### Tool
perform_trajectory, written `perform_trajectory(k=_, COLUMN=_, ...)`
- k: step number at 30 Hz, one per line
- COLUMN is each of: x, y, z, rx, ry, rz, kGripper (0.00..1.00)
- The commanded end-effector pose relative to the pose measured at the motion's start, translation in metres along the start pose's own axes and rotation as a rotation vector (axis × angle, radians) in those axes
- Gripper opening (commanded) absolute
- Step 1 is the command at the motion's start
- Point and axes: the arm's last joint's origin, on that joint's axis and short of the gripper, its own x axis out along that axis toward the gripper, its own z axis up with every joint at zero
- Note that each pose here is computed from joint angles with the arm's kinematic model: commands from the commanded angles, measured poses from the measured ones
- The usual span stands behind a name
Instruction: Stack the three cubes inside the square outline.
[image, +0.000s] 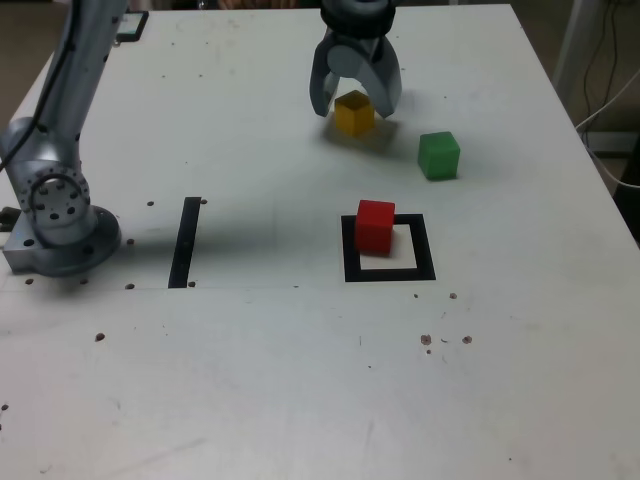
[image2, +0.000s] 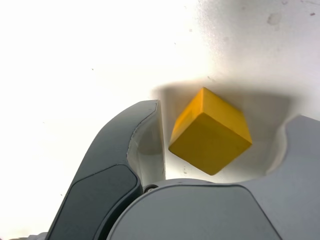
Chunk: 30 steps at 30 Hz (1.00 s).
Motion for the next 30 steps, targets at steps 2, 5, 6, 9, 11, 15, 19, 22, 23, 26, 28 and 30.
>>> perform_trajectory(k=2, x=0.002, y=0.002, z=0.000, rx=0.002, ry=0.002, rz=-0.011, kGripper=0.66)
perform_trajectory(k=5, x=0.006, y=0.001, z=0.001, rx=0.007, ry=0.002, rz=-0.027, kGripper=0.64)
perform_trajectory(k=6, x=0.007, y=0.000, z=0.001, rx=0.009, ry=0.001, rz=-0.033, kGripper=0.64)
perform_trajectory(k=9, x=0.009, y=0.000, z=0.002, rx=0.013, ry=-0.003, rz=-0.043, kGripper=0.64)
perform_trajectory(k=11, x=0.010, y=0.000, z=0.003, rx=0.014, ry=-0.007, rz=-0.044, kGripper=0.64)
perform_trajectory(k=15, x=0.011, y=0.001, z=0.004, rx=0.014, ry=-0.014, rz=-0.047, kGripper=0.64)
perform_trajectory(k=19, x=0.013, y=0.000, z=0.005, rx=0.015, ry=-0.013, rz=-0.053, kGripper=0.60)
perform_trajectory(k=22, x=0.012, y=0.000, z=0.004, rx=0.014, ry=-0.015, rz=-0.050, kGripper=0.53)
perform_trajectory(k=23, x=0.011, y=0.000, z=0.004, rx=0.014, ry=-0.016, rz=-0.048, kGripper=0.51)
perform_trajectory(k=26, x=0.005, y=-0.002, z=0.001, rx=0.011, ry=-0.028, rz=-0.043, kGripper=0.47)
perform_trajectory(k=28, x=-0.002, y=-0.003, z=-0.002, rx=0.008, ry=-0.045, rz=-0.038, kGripper=0.45)
perform_trajectory(k=30, x=-0.012, y=-0.005, z=-0.006, rx=0.005, ry=-0.069, rz=-0.032, kGripper=0.42)
